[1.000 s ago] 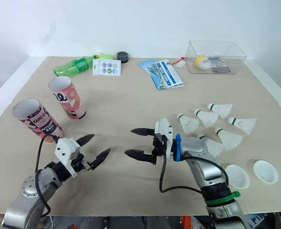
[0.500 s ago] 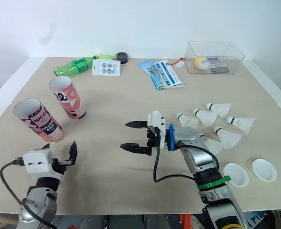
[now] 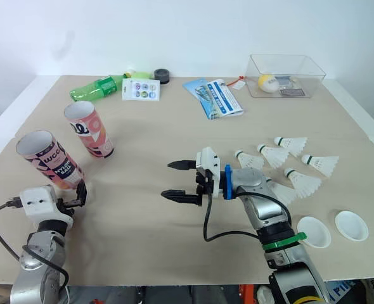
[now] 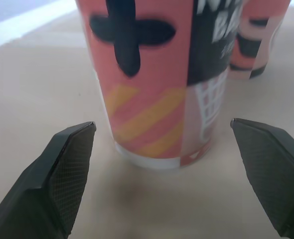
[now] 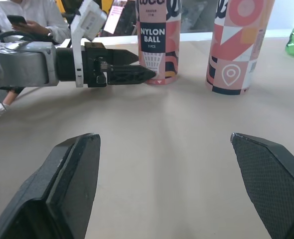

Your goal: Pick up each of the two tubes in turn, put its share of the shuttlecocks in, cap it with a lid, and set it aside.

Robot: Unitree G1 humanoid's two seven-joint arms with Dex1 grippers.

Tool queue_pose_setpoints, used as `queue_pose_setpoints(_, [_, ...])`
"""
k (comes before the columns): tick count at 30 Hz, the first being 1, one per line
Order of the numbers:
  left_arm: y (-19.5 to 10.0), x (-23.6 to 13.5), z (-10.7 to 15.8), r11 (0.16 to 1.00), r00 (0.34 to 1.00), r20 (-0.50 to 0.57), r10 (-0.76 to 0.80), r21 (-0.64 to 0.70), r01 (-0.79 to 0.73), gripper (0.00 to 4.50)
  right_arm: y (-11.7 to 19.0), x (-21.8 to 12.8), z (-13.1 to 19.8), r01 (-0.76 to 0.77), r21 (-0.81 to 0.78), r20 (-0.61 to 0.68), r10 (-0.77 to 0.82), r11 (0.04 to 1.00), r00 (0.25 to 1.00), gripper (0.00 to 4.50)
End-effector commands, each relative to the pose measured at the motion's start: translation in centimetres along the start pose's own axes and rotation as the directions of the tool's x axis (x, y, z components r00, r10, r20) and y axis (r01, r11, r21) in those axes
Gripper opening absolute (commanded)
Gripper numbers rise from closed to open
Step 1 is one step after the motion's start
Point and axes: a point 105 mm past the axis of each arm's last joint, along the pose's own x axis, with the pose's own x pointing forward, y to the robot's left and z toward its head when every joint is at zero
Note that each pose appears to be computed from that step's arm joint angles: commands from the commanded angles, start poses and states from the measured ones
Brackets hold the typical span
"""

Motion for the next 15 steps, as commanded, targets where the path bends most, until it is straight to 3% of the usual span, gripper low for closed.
queue_pose_setpoints(1, [0.4, 0.5, 0.6, 1.000, 1.000, 0.019, -0.008, 0.004, 0.008, 4.50, 0.0, -0.3, 0.9, 0.014, -0.042, 0.022, -0.013, 0.999, 1.000, 4.49])
queue_pose_setpoints(8, [0.3, 0.6, 0.5, 1.000, 1.000, 0.017, -0.016, 0.003, 0.016, 4.50, 0.0, -0.3, 0.9, 0.018, -0.042, 0.022, -0.017, 0.999, 1.000, 4.49])
queue_pose_setpoints(15, [1.9, 3.7, 0.5, 0.996, 0.996, -0.013, -0.090, 0.011, 0.090, 4.50, 0.2, -0.5, 1.4, 0.031, -0.024, 0.055, -0.030, 0.999, 0.998, 4.49])
